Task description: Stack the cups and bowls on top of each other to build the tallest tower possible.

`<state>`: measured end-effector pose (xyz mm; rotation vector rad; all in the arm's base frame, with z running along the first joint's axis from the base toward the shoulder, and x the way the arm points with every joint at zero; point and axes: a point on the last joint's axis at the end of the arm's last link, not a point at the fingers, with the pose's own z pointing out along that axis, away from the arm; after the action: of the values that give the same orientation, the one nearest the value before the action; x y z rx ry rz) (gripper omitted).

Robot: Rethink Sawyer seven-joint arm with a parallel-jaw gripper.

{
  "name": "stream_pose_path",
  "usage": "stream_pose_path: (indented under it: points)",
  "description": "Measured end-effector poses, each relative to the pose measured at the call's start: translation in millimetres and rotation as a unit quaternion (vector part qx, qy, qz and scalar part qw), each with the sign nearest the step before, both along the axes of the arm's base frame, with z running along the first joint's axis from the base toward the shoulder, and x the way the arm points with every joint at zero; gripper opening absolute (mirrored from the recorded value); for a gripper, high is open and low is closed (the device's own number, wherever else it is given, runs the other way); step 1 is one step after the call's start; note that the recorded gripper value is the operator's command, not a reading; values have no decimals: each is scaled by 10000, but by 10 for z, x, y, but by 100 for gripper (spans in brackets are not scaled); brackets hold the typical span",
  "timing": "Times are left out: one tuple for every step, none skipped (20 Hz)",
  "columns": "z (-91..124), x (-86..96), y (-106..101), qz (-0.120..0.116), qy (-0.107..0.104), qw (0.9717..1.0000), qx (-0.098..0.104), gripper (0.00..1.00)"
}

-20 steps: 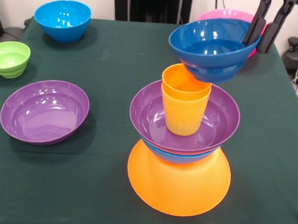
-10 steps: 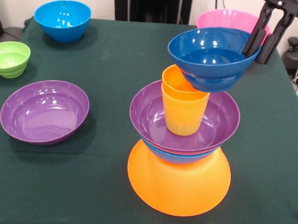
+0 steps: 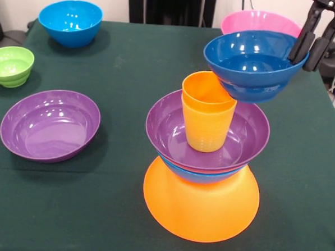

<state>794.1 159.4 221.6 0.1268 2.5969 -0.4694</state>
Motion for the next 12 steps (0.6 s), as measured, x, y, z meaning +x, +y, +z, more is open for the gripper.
stream_pose_path:
  points:
    - [1,-1,0,0,0,10000,-2,0]
    - [0,-5,-5,-1,3,10000,-10,0]
    - [-2,-9,-9,-3,7,10000,-15,0]
    - [-3,-13,-13,-6,11,10000,-20,0]
    - [-4,-19,-22,-9,16,10000,-29,0]
    - [-8,-30,-38,-17,27,10000,-44,0]
    - [-13,-41,-58,-28,38,10000,-64,0]
    - [-17,-51,-78,-40,48,9999,-79,0]
    - [-20,-56,-89,-46,54,9999,-89,0]
    - [-24,-61,-101,-53,60,9999,-99,0]
    - [-29,-73,-123,-63,72,9999,-124,0]
    - [-35,-85,-145,-72,85,9998,-150,0]
